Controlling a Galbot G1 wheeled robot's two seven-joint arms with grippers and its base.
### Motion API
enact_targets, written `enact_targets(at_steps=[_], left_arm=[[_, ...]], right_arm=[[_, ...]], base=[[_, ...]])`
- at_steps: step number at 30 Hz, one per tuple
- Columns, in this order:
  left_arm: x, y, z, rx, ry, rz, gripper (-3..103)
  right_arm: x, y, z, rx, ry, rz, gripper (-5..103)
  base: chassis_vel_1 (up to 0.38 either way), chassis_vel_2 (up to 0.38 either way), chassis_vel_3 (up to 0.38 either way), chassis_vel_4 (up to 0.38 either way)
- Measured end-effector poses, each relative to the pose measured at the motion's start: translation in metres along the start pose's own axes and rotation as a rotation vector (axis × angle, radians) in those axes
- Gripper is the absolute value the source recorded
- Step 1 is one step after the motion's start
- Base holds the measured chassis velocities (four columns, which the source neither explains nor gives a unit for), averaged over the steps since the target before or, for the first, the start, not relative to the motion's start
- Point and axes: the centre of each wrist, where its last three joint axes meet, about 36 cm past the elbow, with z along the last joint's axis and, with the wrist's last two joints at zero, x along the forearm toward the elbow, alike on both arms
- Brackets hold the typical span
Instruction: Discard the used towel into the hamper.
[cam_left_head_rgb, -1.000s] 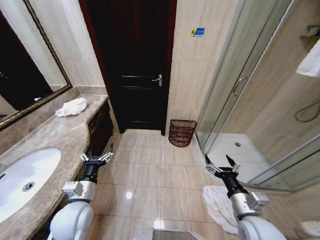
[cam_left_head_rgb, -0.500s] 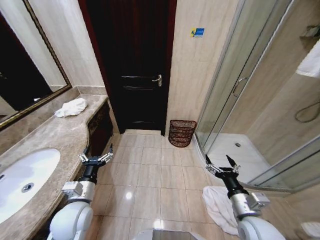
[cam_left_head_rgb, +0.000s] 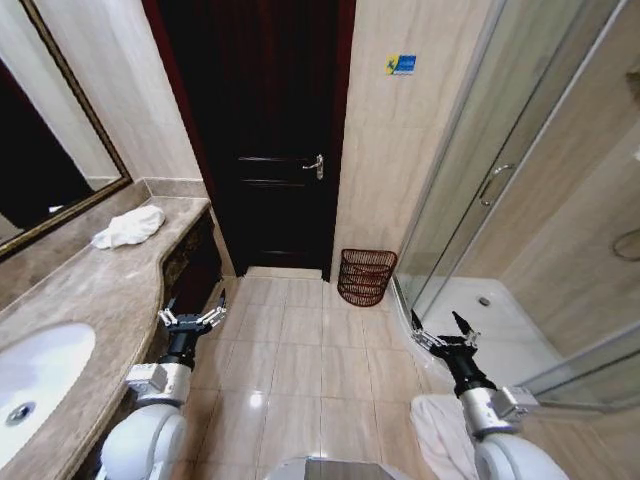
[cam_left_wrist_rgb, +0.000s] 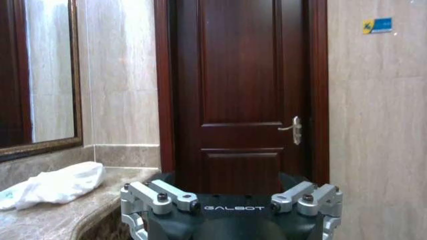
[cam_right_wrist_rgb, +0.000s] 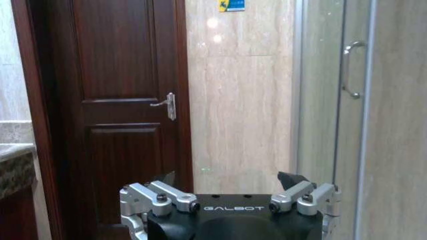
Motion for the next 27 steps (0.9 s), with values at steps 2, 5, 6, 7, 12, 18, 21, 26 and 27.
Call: enact_targets(at_steps=[2,5,6,7,12,18,21,26,27], left_arm=[[0.0000,0.0001,0.0009,-0.001,0.004,-0.001,100],[0.0001,0.0001,0.0017,-0.003,0.006,-0.003,100],[0.0003,0.0001,0.0018,-0.003,0.007,-0.003,100],[0.0005,0.0001,0.0020,-0.004,0.008,-0.004,100],[0.0009,0.0004,0.0022,-0.006,0.008,-0.004,100],[0.0020,0.0005,0.0028,-0.007,0.008,-0.008,100],[0.0030,0.0003,0.0033,-0.007,0.008,-0.011,100],[0.0051,0.0009,0.0044,-0.012,0.006,-0.015,100],[0.0056,0.0011,0.0045,-0.013,0.003,-0.017,100]], right_arm=[[-0.0002,0.0000,0.0009,-0.001,0.001,0.000,100],[-0.0003,-0.0001,0.0016,-0.001,0.002,-0.001,100],[-0.0004,-0.0002,0.0019,-0.001,0.002,-0.001,100],[-0.0005,-0.0004,0.0024,-0.001,0.003,-0.001,100],[-0.0005,-0.0005,0.0035,-0.002,0.003,-0.001,100],[-0.0006,-0.0007,0.0041,-0.002,0.003,-0.002,100],[-0.0007,-0.0008,0.0040,-0.002,0.003,-0.004,100],[-0.0007,-0.0008,0.0041,-0.003,0.002,-0.005,100],[-0.0006,-0.0007,0.0043,-0.003,0.001,-0.006,100]], base=[[-0.136,0.187,0.202,-0.113],[-0.107,0.206,0.193,-0.104],[-0.080,0.203,0.188,-0.099],[-0.082,0.203,0.196,-0.069],[-0.069,0.202,0.203,-0.075],[-0.053,0.246,0.246,-0.054],[-0.042,0.251,0.278,-0.034],[-0.021,0.274,0.266,-0.017],[-0.019,0.259,0.268,-0.020]])
